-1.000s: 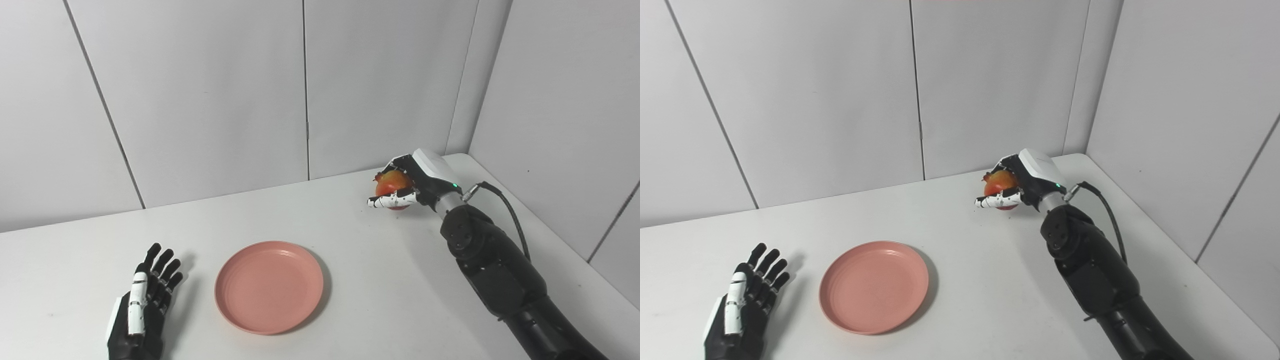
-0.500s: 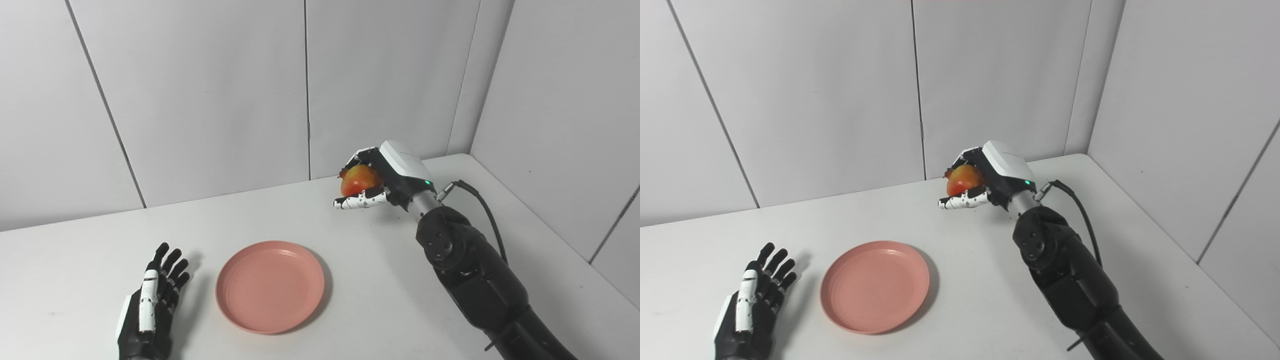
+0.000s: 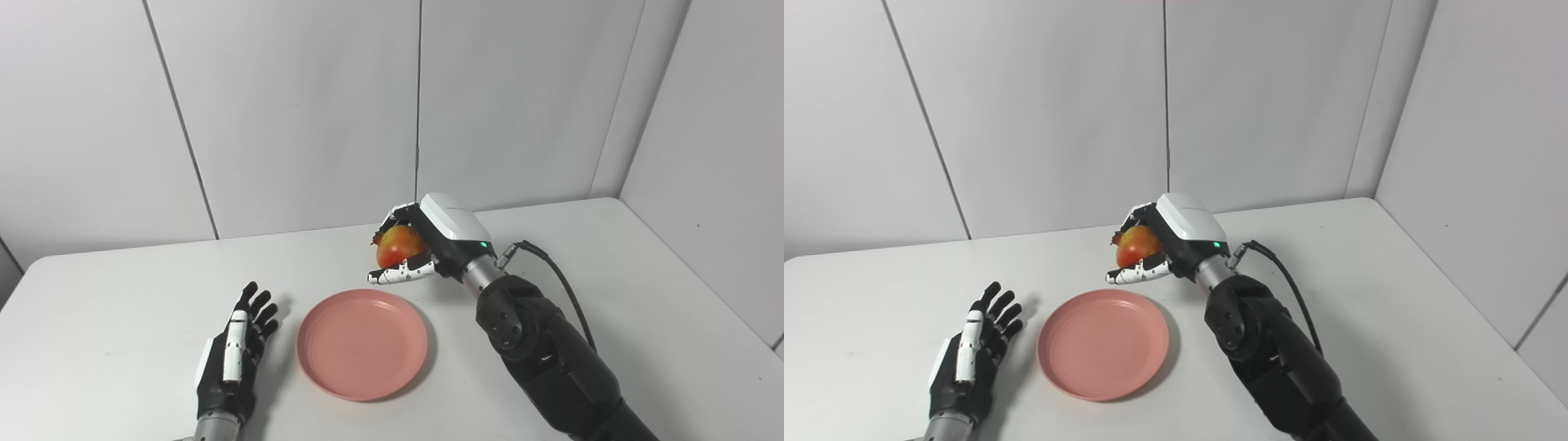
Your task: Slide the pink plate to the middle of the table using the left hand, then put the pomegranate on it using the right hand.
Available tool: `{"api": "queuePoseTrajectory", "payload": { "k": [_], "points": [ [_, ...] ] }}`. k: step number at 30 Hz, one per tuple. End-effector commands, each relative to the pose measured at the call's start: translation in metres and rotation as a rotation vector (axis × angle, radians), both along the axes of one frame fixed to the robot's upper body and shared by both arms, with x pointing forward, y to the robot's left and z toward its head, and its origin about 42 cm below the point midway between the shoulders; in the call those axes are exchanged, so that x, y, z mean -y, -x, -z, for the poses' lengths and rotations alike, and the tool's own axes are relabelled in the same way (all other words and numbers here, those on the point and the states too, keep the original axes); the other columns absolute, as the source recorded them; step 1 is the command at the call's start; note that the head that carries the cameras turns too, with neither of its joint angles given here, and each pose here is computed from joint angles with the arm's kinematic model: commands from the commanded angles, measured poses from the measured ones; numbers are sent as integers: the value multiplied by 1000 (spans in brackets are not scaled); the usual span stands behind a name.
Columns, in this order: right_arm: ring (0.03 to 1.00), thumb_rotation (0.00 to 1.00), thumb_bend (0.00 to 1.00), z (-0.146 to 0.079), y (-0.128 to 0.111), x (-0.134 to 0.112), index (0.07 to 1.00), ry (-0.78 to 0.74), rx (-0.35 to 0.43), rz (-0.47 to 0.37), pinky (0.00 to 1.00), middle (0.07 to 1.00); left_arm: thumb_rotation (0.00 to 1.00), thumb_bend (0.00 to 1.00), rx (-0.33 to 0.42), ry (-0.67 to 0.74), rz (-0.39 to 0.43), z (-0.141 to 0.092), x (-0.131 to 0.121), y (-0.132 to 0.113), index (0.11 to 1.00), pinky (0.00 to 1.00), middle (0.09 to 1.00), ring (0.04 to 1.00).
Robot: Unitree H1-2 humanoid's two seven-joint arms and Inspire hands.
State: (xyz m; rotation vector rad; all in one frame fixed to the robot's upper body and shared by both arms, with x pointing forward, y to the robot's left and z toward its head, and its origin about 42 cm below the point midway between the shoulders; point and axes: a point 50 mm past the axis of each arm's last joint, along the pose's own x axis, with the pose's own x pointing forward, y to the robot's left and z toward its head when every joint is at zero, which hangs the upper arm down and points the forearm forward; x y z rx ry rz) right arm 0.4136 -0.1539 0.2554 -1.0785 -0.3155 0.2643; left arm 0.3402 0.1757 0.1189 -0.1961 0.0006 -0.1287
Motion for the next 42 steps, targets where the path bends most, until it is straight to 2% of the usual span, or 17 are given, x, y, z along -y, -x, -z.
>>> {"api": "queuePoseTrajectory", "payload": {
  "k": [1,4,9,14,18,19,27,34,35,42],
  "points": [
    [295,277,448,-25,-7,-13,519,-3,111,-53,219,383,1000,389,42,0,4,-13,8,-5,919,908,926,908],
    [298,208,462,-15,-9,-26,475,4,96,-90,221,374,1000,395,42,-2,3,-13,12,-6,918,899,921,902],
    [242,229,468,3,-9,-43,412,7,55,-134,175,309,1000,393,45,9,-8,-15,19,-6,915,888,919,900],
    [274,259,454,18,-8,-56,464,25,25,-166,206,350,1000,398,50,11,-25,-18,26,-6,911,881,914,899],
    [284,260,460,28,-7,-62,425,44,12,-176,212,350,1000,405,46,9,-27,-20,28,-7,915,884,916,901],
    [302,264,454,30,-7,-64,442,55,9,-178,227,370,1000,407,46,9,-28,-20,29,-7,916,885,917,902],
    [304,203,448,54,0,-72,529,94,-14,-208,227,399,1000,419,50,1,-32,-21,30,-7,911,881,916,901],
    [268,176,465,68,7,-71,448,137,-10,-230,203,341,1000,421,53,-5,-29,-22,31,-8,910,877,918,901],
    [295,196,458,70,8,-71,488,147,-9,-232,224,371,1000,419,52,-5,-29,-23,31,-8,911,877,919,902],
    [382,232,457,73,12,-68,536,164,-28,-238,324,447,1000,415,50,-9,-31,-23,31,-8,907,871,913,897]
  ]
}}
